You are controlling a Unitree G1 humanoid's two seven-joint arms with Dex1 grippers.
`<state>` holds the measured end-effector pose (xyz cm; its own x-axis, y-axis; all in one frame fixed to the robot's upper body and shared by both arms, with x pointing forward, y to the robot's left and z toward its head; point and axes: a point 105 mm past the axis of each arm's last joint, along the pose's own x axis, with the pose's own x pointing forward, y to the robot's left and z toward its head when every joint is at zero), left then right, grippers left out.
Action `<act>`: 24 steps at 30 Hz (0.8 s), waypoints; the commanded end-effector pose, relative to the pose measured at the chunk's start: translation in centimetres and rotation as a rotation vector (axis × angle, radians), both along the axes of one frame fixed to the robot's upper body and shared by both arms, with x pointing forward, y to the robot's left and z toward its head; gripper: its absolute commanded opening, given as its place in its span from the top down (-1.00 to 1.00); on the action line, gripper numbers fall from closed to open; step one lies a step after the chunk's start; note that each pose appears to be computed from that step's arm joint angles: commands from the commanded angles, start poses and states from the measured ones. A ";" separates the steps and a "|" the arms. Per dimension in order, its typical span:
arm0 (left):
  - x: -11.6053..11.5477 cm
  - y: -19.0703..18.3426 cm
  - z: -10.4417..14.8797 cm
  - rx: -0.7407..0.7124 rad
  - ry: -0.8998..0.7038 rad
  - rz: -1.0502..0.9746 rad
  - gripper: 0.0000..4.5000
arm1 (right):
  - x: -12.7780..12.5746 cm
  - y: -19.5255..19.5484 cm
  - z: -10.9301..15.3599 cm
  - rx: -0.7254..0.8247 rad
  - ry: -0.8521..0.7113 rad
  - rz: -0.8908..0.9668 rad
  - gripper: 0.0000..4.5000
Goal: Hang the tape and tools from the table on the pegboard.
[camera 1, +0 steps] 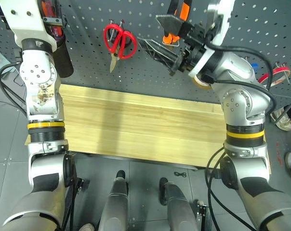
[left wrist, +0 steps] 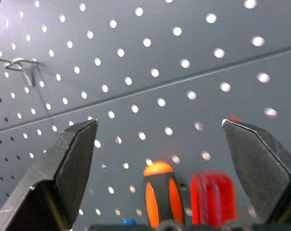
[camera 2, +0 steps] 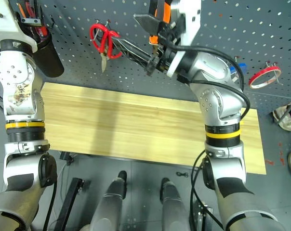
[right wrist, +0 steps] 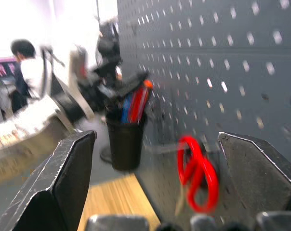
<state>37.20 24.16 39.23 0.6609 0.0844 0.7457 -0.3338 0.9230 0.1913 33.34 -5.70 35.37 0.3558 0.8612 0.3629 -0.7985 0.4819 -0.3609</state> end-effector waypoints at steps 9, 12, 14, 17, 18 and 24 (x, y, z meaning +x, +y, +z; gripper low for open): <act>-4.0 -5.5 -9.1 0.193 0.628 -0.620 -0.99 | -2.9 -4.1 -6.9 -0.304 0.128 -0.063 -1.00; -5.2 -6.3 -15.2 0.243 0.890 -0.679 -0.99 | -3.4 -5.1 -10.8 -0.396 0.265 -0.101 -1.00; -5.8 -6.7 -18.9 0.253 1.029 -0.713 -0.99 | -3.5 -6.0 -13.6 -0.471 0.321 -0.153 -1.00; -6.8 -7.5 -25.0 0.381 1.225 -0.784 -0.99 | -3.1 -8.8 -18.2 -0.554 0.443 -0.293 -1.00; -7.0 -7.7 -25.8 0.397 1.251 -0.805 -0.99 | -3.1 -9.4 -18.9 -0.559 0.466 -0.318 -1.00; -4.5 -8.2 -26.3 0.384 1.216 -0.857 -0.99 | -2.5 -12.5 -20.7 -0.572 0.518 -0.462 -1.00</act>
<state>32.51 16.30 12.48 0.6224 -0.6717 -0.4017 0.7745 0.6028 0.1919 30.63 -17.36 13.71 0.6702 0.6168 -0.4128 -0.7350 0.6288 -0.2536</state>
